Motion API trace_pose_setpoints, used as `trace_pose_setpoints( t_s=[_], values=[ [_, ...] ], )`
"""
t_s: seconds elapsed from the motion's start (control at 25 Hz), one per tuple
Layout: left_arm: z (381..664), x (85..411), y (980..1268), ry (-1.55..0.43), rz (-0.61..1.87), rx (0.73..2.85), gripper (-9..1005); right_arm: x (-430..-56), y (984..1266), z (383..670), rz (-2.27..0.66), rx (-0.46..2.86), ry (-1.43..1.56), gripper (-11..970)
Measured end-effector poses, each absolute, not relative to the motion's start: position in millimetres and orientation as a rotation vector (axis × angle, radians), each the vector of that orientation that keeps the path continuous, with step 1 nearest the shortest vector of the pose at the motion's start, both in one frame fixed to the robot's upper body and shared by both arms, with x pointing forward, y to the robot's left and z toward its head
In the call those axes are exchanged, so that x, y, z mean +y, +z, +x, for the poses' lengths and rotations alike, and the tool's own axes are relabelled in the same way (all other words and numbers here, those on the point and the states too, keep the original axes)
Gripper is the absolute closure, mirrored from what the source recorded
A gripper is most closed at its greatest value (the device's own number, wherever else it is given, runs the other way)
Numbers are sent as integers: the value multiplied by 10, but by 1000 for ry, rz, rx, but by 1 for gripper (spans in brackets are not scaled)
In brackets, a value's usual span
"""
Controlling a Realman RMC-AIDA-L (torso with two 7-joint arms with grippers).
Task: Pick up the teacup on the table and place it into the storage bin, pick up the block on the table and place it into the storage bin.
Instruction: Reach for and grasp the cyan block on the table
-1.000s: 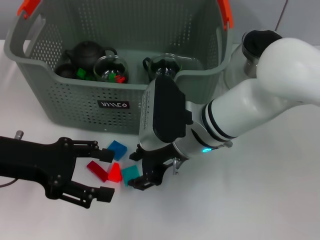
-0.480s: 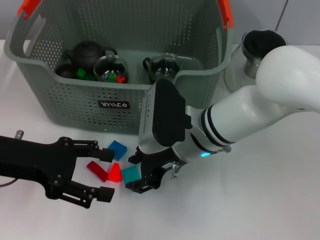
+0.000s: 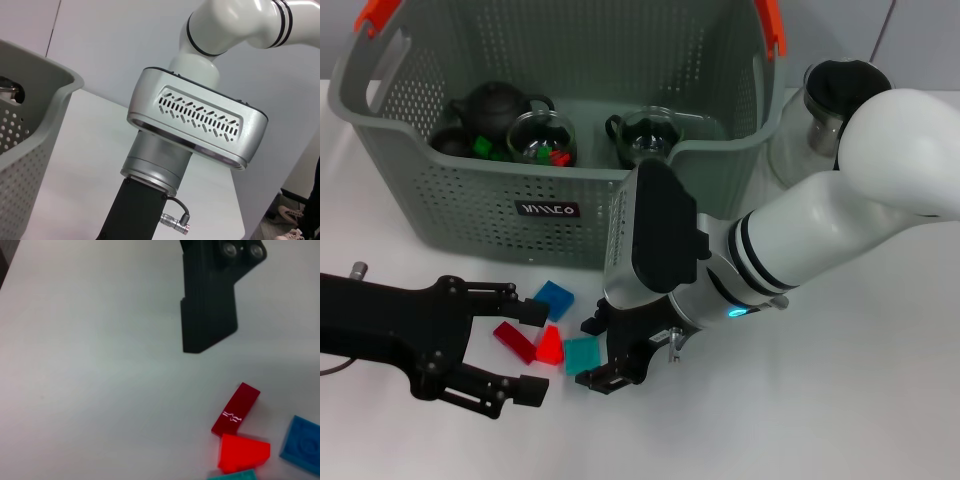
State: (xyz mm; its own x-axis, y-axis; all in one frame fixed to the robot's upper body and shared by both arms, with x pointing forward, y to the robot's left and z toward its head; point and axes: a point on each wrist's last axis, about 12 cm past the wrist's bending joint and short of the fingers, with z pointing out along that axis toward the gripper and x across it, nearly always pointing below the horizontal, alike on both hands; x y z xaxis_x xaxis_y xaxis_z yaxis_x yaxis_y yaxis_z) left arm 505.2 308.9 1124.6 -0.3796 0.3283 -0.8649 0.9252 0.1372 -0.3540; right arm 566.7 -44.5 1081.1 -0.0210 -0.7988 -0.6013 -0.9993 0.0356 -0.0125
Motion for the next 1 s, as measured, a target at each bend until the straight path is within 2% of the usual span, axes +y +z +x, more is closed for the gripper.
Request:
trace_pose_setpoints(
  t_s=[1.0],
  values=[
    [5065, 3076, 11251, -1239, 1209, 1798, 84, -459, 10761, 5656, -1829, 1843, 572, 314]
  ],
)
